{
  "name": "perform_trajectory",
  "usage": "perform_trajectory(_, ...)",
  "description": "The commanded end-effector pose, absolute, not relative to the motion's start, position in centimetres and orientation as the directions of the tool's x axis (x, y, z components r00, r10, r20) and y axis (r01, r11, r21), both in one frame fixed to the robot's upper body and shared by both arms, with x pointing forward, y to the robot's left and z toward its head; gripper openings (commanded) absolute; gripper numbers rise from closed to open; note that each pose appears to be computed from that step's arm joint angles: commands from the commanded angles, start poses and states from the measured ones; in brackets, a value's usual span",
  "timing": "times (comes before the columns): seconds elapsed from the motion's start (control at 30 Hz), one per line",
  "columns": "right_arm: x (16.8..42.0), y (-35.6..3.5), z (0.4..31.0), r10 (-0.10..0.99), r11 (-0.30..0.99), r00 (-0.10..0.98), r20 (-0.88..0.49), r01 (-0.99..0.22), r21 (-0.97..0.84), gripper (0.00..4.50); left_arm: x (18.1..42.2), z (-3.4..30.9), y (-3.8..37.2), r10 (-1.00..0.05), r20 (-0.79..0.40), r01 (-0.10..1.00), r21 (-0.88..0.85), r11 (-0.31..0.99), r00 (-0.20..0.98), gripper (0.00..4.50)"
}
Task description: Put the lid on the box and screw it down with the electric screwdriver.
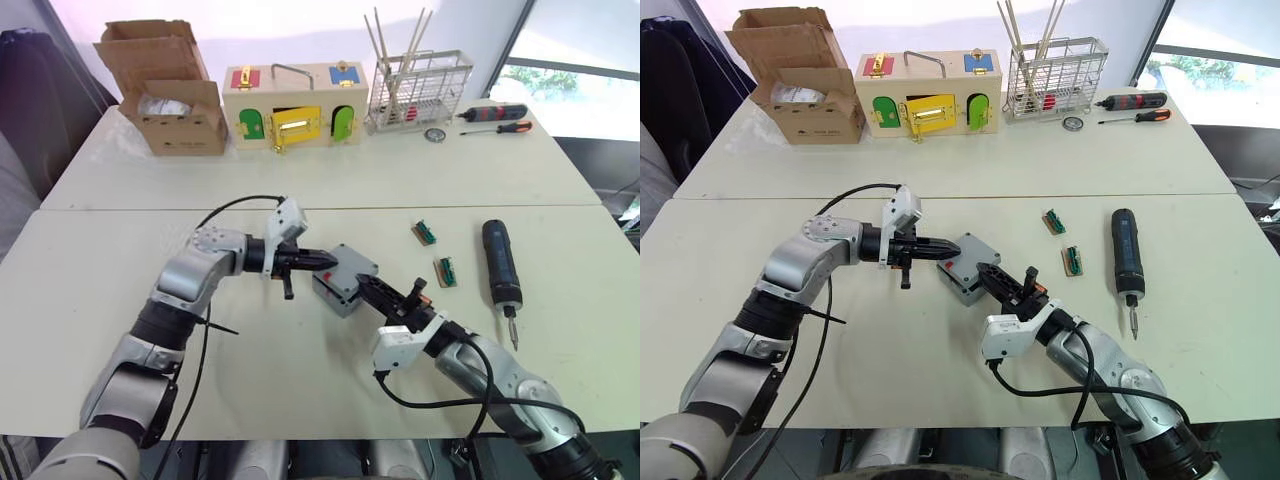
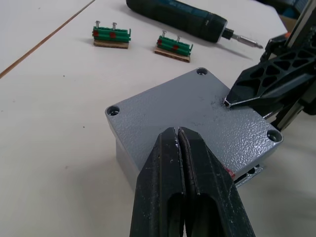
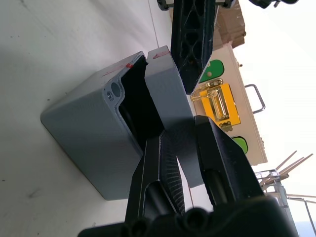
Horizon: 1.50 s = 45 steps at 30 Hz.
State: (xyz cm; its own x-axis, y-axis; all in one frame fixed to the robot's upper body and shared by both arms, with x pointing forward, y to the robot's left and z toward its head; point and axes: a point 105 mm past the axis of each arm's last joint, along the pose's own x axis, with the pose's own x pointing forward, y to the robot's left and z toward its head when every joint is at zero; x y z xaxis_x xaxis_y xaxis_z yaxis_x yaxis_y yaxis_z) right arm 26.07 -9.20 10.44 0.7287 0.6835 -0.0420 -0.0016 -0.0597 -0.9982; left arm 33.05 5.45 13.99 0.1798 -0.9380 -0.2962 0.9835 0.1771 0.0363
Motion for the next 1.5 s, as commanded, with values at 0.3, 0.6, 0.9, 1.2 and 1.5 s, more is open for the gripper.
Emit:
perform_trajectory(0.3, 24.5, -9.5, 8.4, 0.697, -0.108, 0.699, -0.161, -0.119, -0.987, 3.68, 31.6, 9.5, 5.7, -0.877, -0.466, 0.993, 0.028, 0.115, 0.114, 0.00)
perform_trajectory(0.6, 23.8, -10.2, 8.9, 0.710, -0.110, 0.687, -0.152, -0.105, -0.988, 3.68, 31.2, 8.8, 5.7, -0.876, -0.470, 0.994, 0.033, 0.105, 0.108, 0.00)
perform_trajectory(0.9, 23.8, -11.1, 9.4, 0.695, -0.010, 0.714, -0.091, -0.116, -0.993, 3.68, 31.0, 9.2, 5.6, -0.891, -0.441, 0.994, 0.045, 0.095, 0.105, 0.00)
perform_trajectory(1.2, 22.8, -12.4, 8.9, 0.675, 0.194, 0.736, -0.060, -0.255, -0.947, 2.98, 31.0, 12.8, 5.1, -0.946, -0.303, 0.992, 0.084, 0.098, 0.119, 0.00)
perform_trajectory(1.5, 23.3, -13.2, 9.2, 0.670, 0.226, 0.739, -0.068, -0.291, -0.930, 0.04, 30.4, 15.1, 5.1, -0.966, -0.230, 0.989, 0.118, 0.095, 0.120, 0.00)
